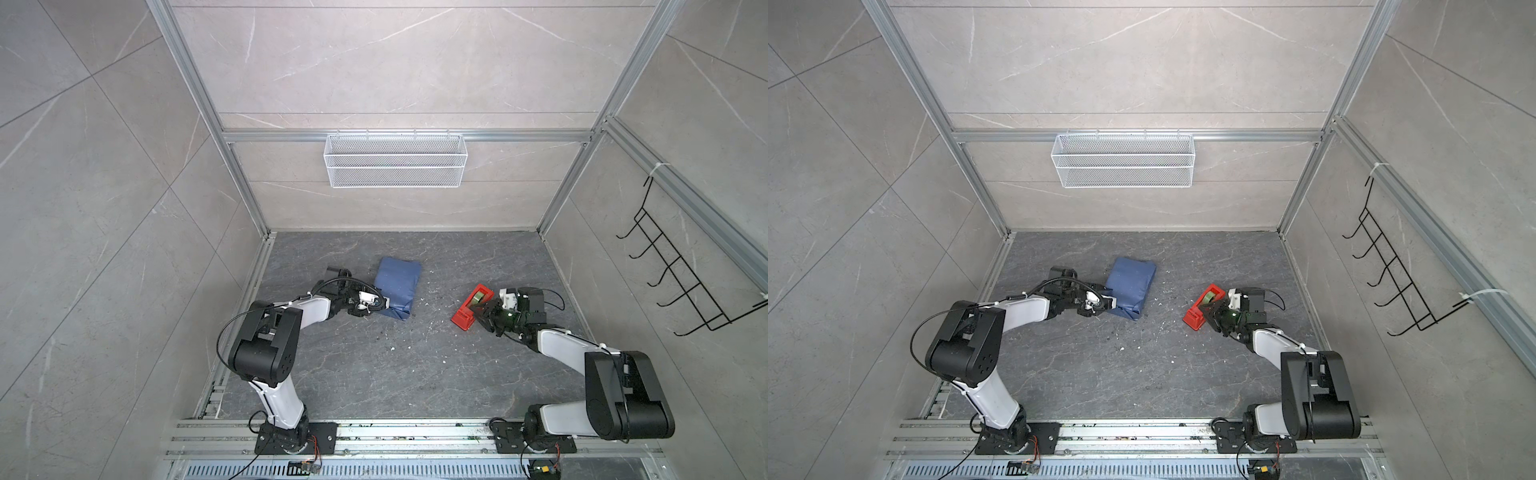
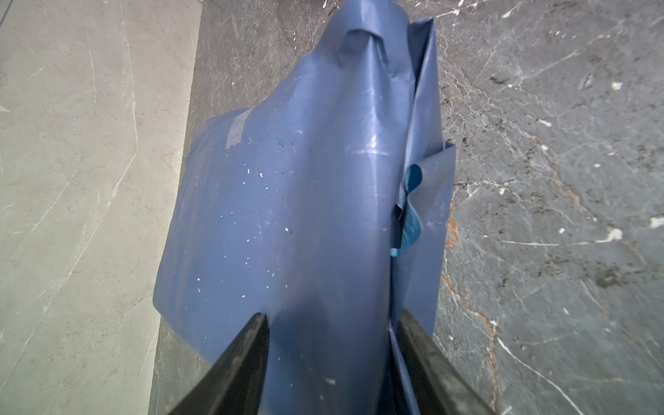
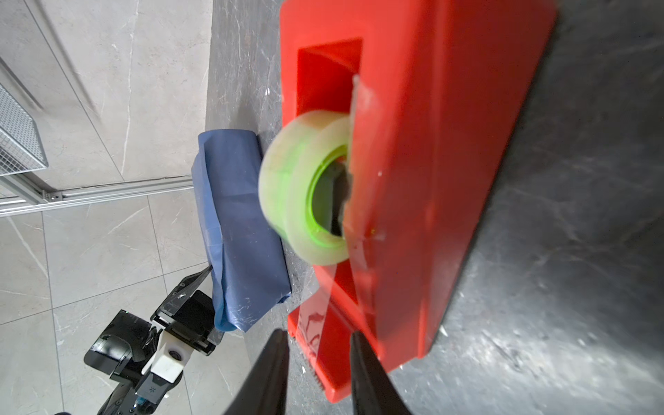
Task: Wrap a gift box in wrapping paper
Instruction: Tear off the tape with the cutter.
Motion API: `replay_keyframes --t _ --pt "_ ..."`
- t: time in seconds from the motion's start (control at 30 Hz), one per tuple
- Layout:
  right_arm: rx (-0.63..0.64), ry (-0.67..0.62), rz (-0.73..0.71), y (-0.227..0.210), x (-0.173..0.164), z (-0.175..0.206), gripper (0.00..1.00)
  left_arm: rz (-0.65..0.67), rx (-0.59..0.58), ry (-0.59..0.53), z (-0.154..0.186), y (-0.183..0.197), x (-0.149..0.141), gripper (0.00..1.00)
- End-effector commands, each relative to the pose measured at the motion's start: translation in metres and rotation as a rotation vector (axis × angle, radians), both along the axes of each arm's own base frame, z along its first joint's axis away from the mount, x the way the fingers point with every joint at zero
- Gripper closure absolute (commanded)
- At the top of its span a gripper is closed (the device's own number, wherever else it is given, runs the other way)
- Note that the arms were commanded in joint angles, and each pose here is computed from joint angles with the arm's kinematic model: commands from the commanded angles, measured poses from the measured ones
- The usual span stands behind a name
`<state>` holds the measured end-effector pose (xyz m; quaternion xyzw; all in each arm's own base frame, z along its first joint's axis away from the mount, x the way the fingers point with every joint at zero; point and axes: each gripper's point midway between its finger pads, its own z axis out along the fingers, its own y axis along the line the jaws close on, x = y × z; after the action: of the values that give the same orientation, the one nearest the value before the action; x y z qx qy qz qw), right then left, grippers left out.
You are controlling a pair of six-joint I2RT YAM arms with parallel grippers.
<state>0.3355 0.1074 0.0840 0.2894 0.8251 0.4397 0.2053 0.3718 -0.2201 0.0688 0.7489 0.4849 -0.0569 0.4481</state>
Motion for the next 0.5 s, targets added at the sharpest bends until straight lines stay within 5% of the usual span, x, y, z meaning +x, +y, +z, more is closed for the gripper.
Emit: replay_keyframes --t 0.0,0.47 --pt "-0.010 -0.016 -0.014 0.001 0.008 0.002 0.67 0.020 0.131 0.271 -0.066 0.016 -0.048 0.43" --pt "-0.011 0.031 -0.110 -0.003 0.012 -0.035 0.71 0.024 0.131 0.267 -0.064 0.017 -0.047 0.43"
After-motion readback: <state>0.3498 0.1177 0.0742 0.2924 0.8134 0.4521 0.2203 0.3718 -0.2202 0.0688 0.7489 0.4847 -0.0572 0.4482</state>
